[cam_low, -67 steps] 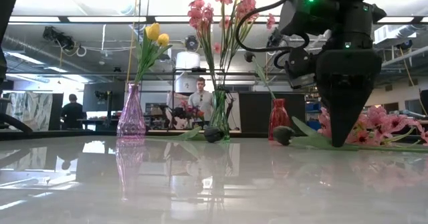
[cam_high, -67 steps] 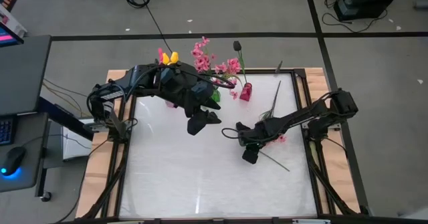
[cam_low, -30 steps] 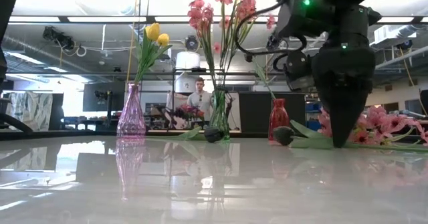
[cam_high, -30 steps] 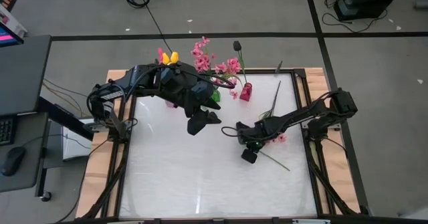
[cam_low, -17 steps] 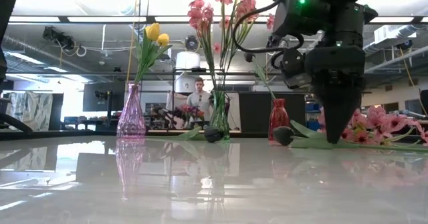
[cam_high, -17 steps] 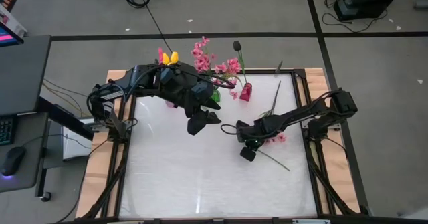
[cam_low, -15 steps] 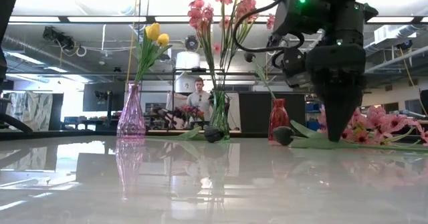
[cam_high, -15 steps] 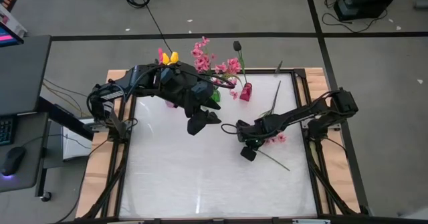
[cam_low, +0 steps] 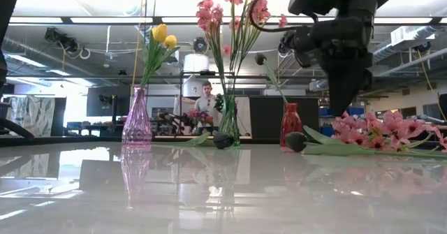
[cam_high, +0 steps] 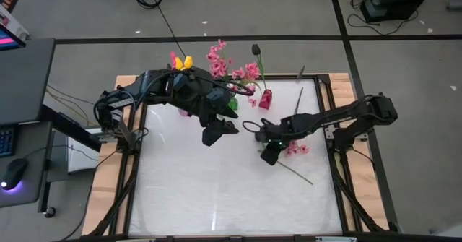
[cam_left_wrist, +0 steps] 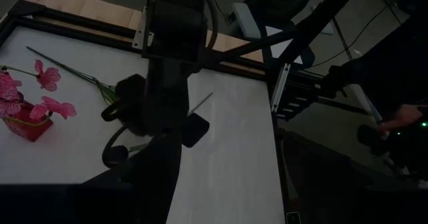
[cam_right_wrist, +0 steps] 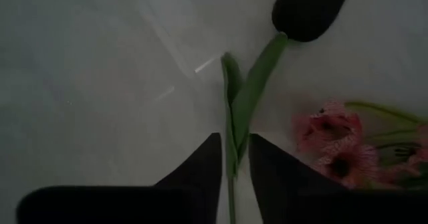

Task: Sort flowers into vase by color
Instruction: Put the right black flower into the red vase

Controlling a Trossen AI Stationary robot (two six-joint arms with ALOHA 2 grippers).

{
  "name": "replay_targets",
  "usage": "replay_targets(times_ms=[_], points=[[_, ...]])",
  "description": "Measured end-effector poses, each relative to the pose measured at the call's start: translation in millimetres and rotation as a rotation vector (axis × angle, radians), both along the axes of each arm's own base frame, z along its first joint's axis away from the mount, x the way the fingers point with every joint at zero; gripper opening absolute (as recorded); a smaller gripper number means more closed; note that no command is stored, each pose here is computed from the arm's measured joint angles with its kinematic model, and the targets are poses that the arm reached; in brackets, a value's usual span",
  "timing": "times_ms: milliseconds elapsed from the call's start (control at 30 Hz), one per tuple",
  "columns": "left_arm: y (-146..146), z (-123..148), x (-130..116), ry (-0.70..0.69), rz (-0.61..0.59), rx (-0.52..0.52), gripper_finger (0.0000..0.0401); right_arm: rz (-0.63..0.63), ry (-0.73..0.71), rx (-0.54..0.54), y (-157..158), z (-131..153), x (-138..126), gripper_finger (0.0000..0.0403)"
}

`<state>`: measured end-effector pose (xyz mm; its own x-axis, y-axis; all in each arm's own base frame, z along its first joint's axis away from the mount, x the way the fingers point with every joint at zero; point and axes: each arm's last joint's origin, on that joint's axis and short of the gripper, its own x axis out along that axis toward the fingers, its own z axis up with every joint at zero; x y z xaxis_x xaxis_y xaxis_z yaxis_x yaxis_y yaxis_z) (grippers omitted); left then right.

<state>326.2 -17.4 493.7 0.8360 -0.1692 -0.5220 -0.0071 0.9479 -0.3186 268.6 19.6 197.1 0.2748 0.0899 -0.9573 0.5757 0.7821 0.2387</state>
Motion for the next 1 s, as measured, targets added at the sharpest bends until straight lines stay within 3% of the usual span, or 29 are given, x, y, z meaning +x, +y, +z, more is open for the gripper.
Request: replay_targets(times_ms=[367, 533, 767, 1000], points=[[0.0, 0.0, 0.0, 0.000, 0.000, 0.000, 0.0268, 0.009, 0.053, -0.001, -4.5, -11.8, -8.0, 0.0147], [0.0, 0.0, 0.0, 0.000, 0.000, 0.000, 0.0268, -0.014, 0.089, 0.034, -2.4, -20.4, -14.0, 0.0153], [0.0, 0.1, 0.0, -0.001, 0.000, 0.000, 0.0268, -0.019, 0.025, 0.032, 0.3, -19.2, -8.1, 0.0153], [0.0, 0.1, 0.0, 0.000, 0.000, 0.000, 0.0268, 0.026, 0.007, -0.039, -0.2, -19.1, -7.2, 0.0153]])
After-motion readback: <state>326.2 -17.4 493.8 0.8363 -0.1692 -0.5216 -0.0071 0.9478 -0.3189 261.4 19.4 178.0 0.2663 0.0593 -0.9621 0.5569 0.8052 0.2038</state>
